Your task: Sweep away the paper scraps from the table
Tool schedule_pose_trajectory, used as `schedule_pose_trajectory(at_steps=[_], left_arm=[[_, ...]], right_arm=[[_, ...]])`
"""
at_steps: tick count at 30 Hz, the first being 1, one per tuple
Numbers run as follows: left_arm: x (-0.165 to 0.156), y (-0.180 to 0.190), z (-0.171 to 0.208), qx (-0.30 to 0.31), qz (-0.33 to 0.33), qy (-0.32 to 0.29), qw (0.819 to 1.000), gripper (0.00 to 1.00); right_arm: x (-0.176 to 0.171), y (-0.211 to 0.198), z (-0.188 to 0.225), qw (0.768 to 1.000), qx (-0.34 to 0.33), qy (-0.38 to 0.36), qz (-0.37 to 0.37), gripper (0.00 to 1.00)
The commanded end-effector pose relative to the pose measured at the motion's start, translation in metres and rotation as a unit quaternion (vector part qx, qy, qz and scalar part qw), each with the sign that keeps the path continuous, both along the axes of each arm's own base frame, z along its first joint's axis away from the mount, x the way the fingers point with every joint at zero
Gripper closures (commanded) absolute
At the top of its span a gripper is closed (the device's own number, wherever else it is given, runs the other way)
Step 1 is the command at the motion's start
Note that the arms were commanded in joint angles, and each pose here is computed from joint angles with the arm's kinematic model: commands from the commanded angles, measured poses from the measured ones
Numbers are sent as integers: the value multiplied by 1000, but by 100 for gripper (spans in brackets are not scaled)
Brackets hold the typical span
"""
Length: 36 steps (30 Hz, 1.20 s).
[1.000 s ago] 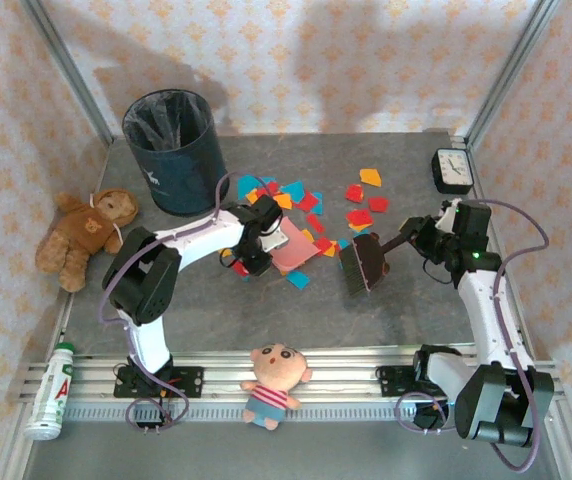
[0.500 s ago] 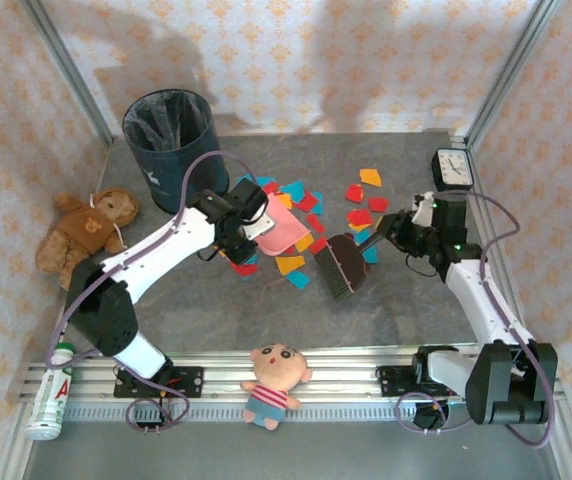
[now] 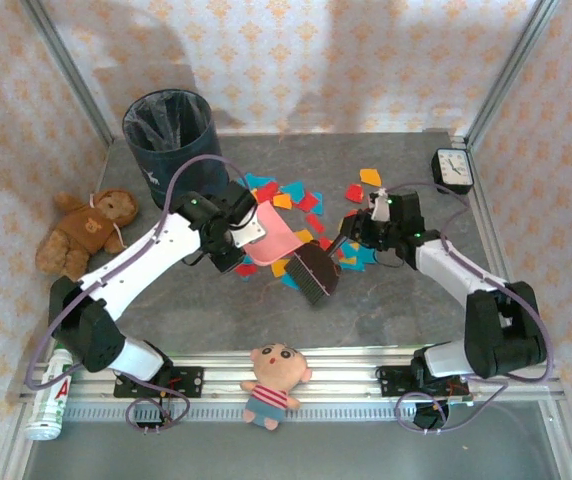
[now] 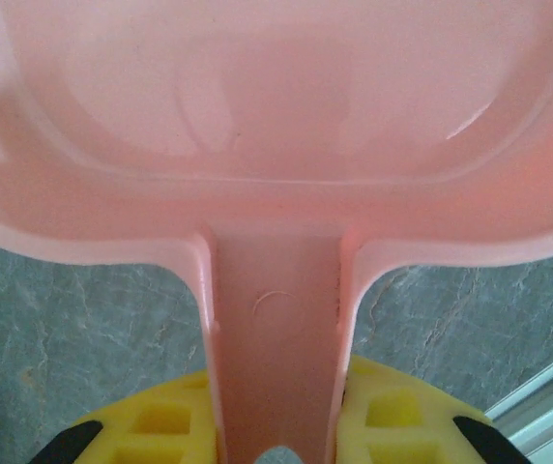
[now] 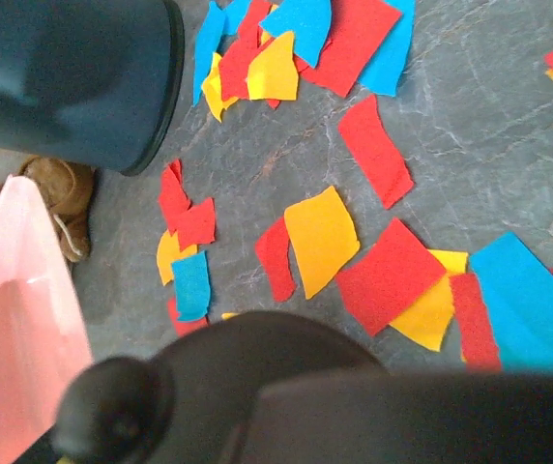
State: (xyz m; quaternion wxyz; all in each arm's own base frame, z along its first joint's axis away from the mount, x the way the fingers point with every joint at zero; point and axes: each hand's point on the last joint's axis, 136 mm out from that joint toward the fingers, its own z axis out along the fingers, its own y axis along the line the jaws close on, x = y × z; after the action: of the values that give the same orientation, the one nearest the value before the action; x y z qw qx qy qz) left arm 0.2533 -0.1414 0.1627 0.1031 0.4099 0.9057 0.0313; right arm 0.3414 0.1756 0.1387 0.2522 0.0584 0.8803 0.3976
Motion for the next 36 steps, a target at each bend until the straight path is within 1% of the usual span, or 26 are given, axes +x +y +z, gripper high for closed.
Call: schedule_pose_trajectory(at_steps=[1,6,8,10,13,17,19,24,27,31,36], left_arm=[[-19,5,4,-9,-35,10,999,100],[-33,2,-4,-10,-58,35,998,100],[-37,0,-8,-8,-67,42,997,100],[-40,-2,-11,-3,-76,48,996,100],[-42,-6,-17,5,-83,61,995,100],[-44,-9,-24,20,-92,81,992,100],[-44,-10,-25,25,-95,88,991,100],[-45,-9,-30,39,-92,102,990,100],[-45,-8,-35,50,-91,115,988,100],[-44,-8,-41,64,-91,129,985,100],[-41,-10,-47,81,-91,148,981,100]], right_arm=[[23,-4,17,998,-21,-47,-22,100],[20,-35,8,991,-108,-42,-71,100],[16,-48,11,985,-139,-48,-93,100],[13,-58,17,980,-156,-57,-109,100],[7,-61,26,978,-159,-70,-111,100],[-1,-49,39,984,-130,-86,-83,100],[-6,-46,58,984,-113,-115,-76,100],[-16,-48,94,973,-106,-189,-75,100],[-19,-58,106,963,-132,-217,-93,100],[-18,-75,110,947,-181,-234,-123,100],[-13,-82,109,933,-227,-242,-140,100]])
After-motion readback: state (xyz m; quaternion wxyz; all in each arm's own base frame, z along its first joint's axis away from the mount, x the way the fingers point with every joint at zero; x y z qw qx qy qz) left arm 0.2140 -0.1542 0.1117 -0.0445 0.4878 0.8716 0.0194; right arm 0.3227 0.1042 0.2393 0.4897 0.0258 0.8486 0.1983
